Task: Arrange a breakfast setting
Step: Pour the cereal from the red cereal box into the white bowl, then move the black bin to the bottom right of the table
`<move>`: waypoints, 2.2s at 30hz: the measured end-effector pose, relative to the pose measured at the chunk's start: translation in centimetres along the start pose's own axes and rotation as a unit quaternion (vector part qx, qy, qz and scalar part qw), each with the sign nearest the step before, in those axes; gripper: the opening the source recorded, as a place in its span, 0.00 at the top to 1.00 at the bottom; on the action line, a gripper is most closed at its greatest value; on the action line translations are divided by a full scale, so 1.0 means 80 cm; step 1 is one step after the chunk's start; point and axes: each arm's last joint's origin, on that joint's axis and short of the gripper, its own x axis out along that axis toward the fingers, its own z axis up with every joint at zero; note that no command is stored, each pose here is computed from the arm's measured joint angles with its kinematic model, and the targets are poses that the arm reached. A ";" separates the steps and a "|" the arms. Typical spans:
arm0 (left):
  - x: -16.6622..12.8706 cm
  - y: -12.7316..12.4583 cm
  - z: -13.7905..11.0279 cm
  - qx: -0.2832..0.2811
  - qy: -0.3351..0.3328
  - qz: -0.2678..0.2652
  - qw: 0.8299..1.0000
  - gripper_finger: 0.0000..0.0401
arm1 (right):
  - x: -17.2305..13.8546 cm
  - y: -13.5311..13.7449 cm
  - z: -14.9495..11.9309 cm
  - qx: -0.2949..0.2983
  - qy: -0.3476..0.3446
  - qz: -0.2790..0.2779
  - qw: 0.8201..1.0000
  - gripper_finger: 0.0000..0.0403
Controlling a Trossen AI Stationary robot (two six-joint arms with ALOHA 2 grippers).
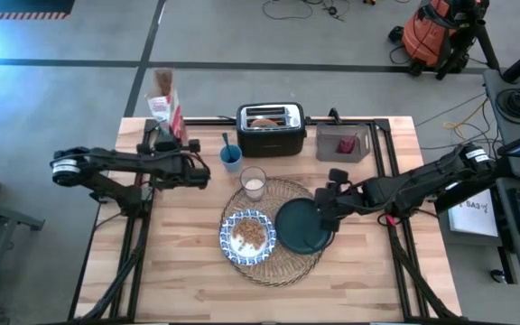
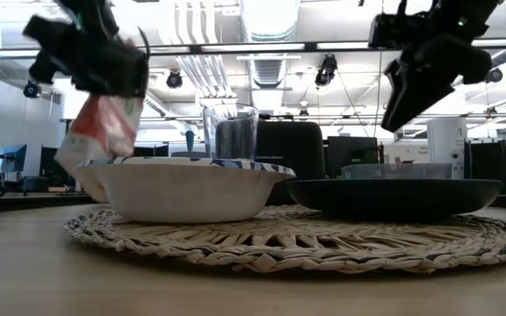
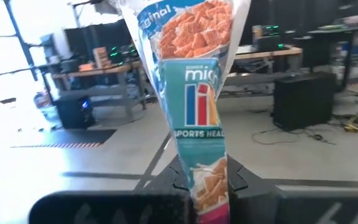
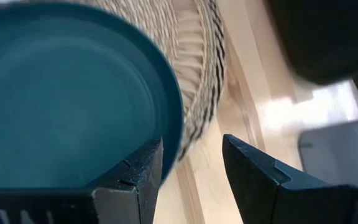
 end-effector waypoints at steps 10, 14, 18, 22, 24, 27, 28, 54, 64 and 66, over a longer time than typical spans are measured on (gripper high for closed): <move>0.027 0.019 -0.044 0.021 0.001 0.063 0.998 1.00 | 0.000 0.002 0.006 0.006 -0.022 0.006 1.000 0.62; 0.030 0.023 -0.050 0.020 0.020 0.076 0.997 1.00 | 0.000 0.002 0.007 0.009 -0.026 0.008 1.000 0.62; 0.029 0.025 -0.054 0.022 0.051 0.084 0.995 1.00 | 0.000 0.002 0.007 0.009 -0.027 0.008 1.000 0.62; 0.029 0.022 -0.052 0.009 0.090 0.093 0.992 1.00 | 0.000 0.002 0.008 0.012 -0.031 0.009 0.999 0.62; 0.030 0.020 -0.049 0.012 0.107 0.096 0.990 1.00 | 0.000 0.003 0.009 0.014 -0.035 0.011 0.999 0.62; 0.030 0.017 -0.045 0.047 0.135 0.095 0.985 1.00 | 0.000 0.003 0.009 0.015 -0.036 0.011 0.999 0.62; 0.030 0.015 -0.043 0.060 0.144 0.093 0.983 0.99 | 0.000 0.003 0.009 0.015 -0.036 0.011 0.999 0.62; 0.002 0.001 -0.045 0.209 0.526 -0.016 0.824 0.65 | 0.000 0.003 0.010 0.015 -0.037 0.011 0.999 0.61; -0.006 -0.003 -0.044 0.218 0.556 -0.053 0.800 0.65 | 0.000 0.003 0.010 0.016 -0.037 0.012 0.999 0.61; -0.011 -0.004 -0.045 0.224 0.562 -0.065 0.793 0.65 | 0.000 0.003 0.010 0.016 -0.037 0.012 0.999 0.61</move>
